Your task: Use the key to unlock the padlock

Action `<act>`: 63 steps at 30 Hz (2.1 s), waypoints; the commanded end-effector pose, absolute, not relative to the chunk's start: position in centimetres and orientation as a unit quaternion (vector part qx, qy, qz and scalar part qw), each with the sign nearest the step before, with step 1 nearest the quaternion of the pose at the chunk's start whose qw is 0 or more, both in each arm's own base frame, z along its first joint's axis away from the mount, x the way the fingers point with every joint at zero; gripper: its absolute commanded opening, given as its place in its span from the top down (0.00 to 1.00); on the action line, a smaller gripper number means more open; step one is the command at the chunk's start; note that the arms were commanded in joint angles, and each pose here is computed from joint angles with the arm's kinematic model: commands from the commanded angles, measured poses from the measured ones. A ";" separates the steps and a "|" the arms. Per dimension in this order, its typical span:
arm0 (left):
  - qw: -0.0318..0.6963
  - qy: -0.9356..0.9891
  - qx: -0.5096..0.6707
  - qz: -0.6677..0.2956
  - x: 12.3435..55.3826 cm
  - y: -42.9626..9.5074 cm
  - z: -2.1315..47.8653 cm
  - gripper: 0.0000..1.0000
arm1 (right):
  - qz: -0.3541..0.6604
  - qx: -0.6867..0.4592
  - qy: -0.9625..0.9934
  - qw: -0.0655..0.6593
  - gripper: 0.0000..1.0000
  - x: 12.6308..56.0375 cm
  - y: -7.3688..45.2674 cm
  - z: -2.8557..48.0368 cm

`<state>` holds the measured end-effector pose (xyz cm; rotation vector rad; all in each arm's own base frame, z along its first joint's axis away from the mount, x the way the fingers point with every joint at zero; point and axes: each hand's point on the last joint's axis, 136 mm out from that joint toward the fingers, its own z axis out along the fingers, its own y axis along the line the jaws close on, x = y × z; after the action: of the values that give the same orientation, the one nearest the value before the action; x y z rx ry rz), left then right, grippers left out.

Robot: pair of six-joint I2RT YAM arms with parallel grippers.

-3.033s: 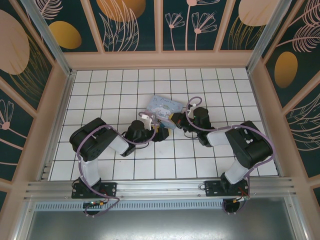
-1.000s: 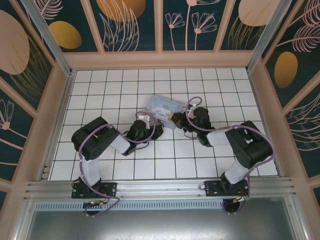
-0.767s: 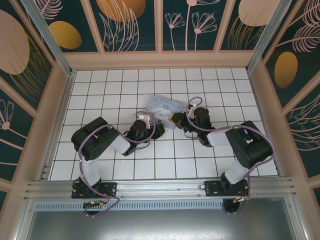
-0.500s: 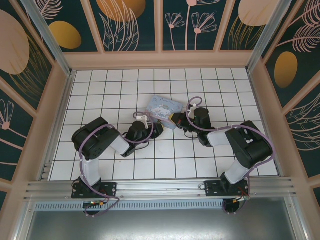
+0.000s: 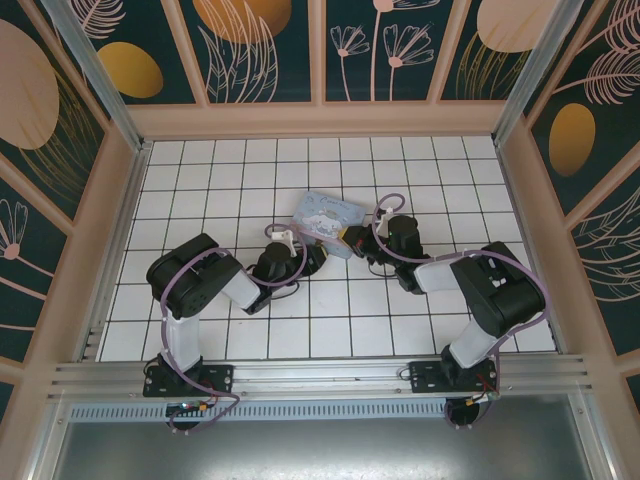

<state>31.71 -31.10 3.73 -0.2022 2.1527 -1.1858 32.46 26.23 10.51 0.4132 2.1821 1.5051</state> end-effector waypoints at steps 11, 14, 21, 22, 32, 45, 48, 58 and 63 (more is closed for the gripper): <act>0.330 0.839 -0.067 -0.428 32.1 -31.1 2.4 0.83 | 0.529 0.165 0.806 0.210 1.00 32.0 25.5 8.6; 0.328 0.839 -0.066 -0.429 32.2 -31.3 2.5 0.92 | 0.530 0.161 0.805 0.212 1.00 32.1 25.6 8.9; 0.318 0.842 -0.081 -0.429 32.3 -31.4 2.8 1.00 | 0.545 0.130 0.797 0.227 1.00 31.3 25.6 11.1; 0.317 0.842 -0.082 -0.428 32.3 -31.3 2.8 1.00 | 0.547 0.125 0.795 0.229 1.00 30.9 25.6 11.4; 0.314 0.843 -0.097 -0.425 32.1 -30.5 4.4 1.00 | 0.539 0.104 0.804 0.228 1.00 26.2 24.7 11.9; 0.302 0.833 -0.104 -0.453 29.9 -29.1 6.7 1.00 | 0.549 0.110 0.810 0.176 1.00 22.6 28.5 8.3; 0.292 0.828 -0.102 -0.469 29.3 -29.2 7.4 1.00 | 0.548 0.120 0.810 0.172 1.00 22.4 29.0 7.7; 0.255 0.816 -0.082 -0.512 27.6 -30.2 8.7 1.00 | 0.543 0.138 0.809 0.177 1.00 23.7 29.1 7.0; 0.251 0.815 -0.068 -0.518 26.9 -30.2 8.9 1.00 | 0.542 0.143 0.806 0.191 1.00 25.0 27.6 7.4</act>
<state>27.00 -29.75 6.61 -0.2364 2.2871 -1.3286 23.71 27.70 5.47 0.4324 2.3442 1.4838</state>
